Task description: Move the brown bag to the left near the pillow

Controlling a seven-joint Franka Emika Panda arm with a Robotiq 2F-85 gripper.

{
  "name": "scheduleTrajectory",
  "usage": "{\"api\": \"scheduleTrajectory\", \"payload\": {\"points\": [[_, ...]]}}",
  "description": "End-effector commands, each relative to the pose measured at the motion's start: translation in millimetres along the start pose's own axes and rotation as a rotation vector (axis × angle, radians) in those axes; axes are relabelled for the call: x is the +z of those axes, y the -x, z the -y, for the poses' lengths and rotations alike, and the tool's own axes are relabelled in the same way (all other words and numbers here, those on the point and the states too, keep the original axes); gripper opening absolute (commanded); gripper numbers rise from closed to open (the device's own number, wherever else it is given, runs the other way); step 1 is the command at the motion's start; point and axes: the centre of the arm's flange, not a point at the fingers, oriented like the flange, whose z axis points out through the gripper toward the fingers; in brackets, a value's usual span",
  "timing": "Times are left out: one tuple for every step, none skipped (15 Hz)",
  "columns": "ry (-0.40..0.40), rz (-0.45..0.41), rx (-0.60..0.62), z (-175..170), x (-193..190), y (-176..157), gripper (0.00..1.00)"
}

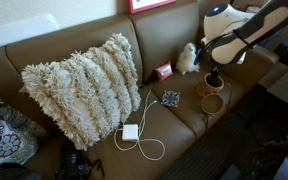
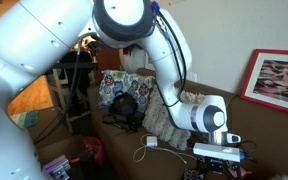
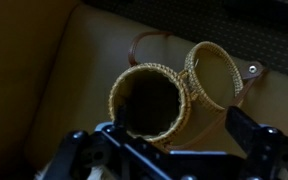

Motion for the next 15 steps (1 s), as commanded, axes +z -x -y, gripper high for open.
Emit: {"api": "scheduleTrajectory", "payload": {"points": [[-0.012,0.105,0.013,-21.4,46.7,-54.5,1.00],[-0.023,0.140,0.021,-21.0,53.7,-59.4,1.00],[-0.021,0.157,0.011,-21.9,55.5,-61.2,1.00],[-0.026,0.161,-0.001,-23.5,54.2,-62.4,1.00],[-0.032,0.165,0.015,-24.8,54.0,-65.8,1.00],[-0.030,0.164,0.012,-25.5,54.1,-68.5,1.00],[-0.023,0.157,-0.002,-24.3,53.8,-68.9,1.00],[-0.012,0.140,-0.029,-22.5,50.5,-67.9,1.00],[-0.007,0.122,-0.047,-20.0,48.3,-66.6,1.00],[-0.008,0.099,-0.060,-16.3,45.9,-64.0,1.00],[-0.008,0.077,-0.076,-11.6,42.5,-61.9,1.00],[-0.011,0.058,-0.087,-8.4,40.6,-61.1,1.00],[-0.015,0.041,-0.095,-6.3,40.0,-61.4,1.00],[-0.018,0.028,-0.104,-3.6,42.0,-60.3,1.00],[-0.023,0.017,-0.110,-1.4,44.0,-60.0,1.00]]}}
